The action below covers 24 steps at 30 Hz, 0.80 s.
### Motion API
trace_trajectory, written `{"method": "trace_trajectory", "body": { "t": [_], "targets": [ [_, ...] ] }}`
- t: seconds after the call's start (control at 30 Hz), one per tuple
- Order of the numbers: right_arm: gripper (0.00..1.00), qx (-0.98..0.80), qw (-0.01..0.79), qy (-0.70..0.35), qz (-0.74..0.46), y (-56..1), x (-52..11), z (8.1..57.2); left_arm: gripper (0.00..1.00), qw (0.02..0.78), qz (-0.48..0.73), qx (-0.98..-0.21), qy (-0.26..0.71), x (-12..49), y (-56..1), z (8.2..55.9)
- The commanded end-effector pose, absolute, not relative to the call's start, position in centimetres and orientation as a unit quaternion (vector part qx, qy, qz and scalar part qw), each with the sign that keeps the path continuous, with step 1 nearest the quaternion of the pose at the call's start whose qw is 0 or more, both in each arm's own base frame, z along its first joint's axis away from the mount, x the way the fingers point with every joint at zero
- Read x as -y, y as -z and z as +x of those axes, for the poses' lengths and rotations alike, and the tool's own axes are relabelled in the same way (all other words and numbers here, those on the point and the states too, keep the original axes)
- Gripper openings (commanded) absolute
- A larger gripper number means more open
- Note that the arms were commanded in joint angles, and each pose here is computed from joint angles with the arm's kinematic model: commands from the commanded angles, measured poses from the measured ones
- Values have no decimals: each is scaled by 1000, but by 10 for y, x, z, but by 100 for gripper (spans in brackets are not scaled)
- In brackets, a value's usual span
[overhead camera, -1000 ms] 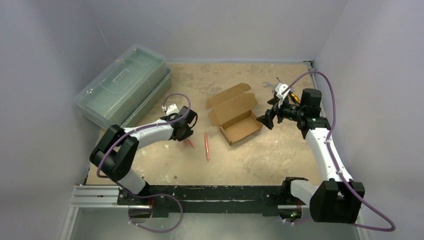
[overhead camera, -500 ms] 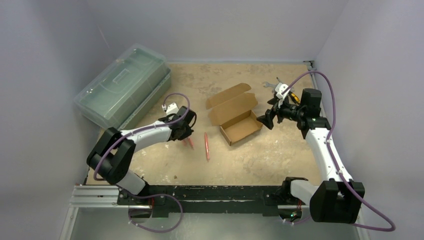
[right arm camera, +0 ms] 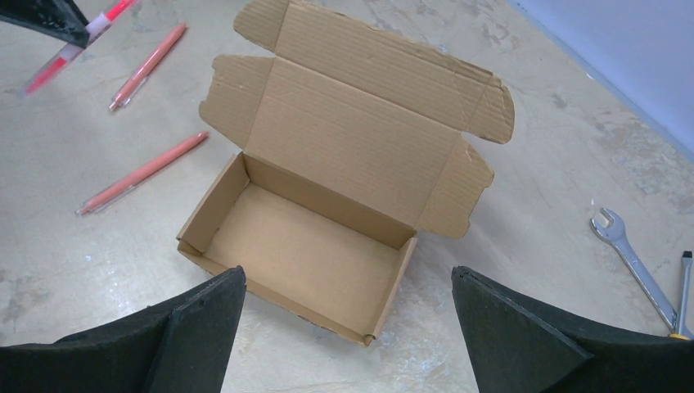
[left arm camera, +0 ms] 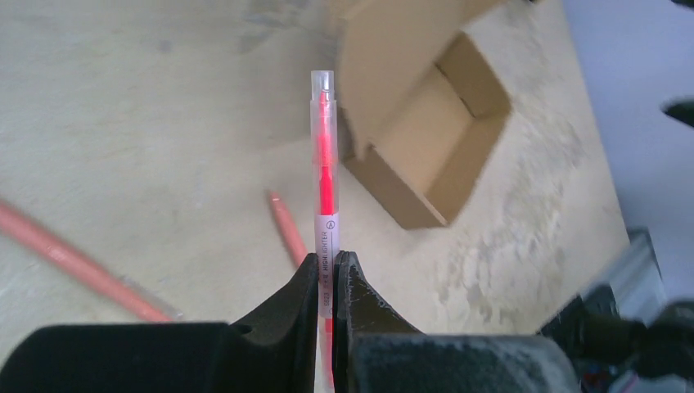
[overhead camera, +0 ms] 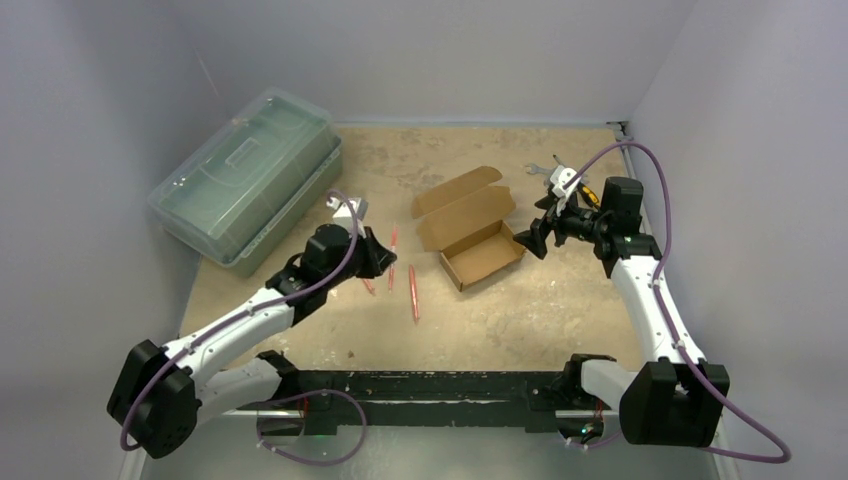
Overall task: Fold the paper box
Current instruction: Pick up the product from the center of the board, then place the product in the paper box.
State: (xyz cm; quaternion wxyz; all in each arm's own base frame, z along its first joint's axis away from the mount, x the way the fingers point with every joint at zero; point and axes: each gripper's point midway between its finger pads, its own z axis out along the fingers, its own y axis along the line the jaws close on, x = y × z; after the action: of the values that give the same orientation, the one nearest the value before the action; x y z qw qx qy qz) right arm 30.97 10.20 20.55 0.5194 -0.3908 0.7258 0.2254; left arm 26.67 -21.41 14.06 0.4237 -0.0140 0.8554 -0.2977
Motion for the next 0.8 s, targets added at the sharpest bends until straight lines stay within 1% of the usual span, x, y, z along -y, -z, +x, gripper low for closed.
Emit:
{"method": "trace_trajectory", "body": {
  "t": [0.0, 0.17, 0.3, 0.5, 0.77],
  "targets": [
    [99, -717, 535, -215, -393, -214, -101, 310, 0, 488, 165, -750, 414, 263, -205, 253],
    [99, -717, 535, -212, -393, -214, -100, 310, 0, 498, 238, -719, 423, 288, -220, 255],
    [99, -718, 535, -211, -392, -214, -99, 310, 0, 490, 275, -712, 420, 314, -217, 259],
    [99, -719, 534, -210, -391, -213, -99, 311, 0, 478, 293, -711, 424, 348, -216, 273],
    [99, -719, 536, -207, -391, -214, -98, 311, 0, 444, 306, -733, 415, 385, -189, 293]
  ]
}}
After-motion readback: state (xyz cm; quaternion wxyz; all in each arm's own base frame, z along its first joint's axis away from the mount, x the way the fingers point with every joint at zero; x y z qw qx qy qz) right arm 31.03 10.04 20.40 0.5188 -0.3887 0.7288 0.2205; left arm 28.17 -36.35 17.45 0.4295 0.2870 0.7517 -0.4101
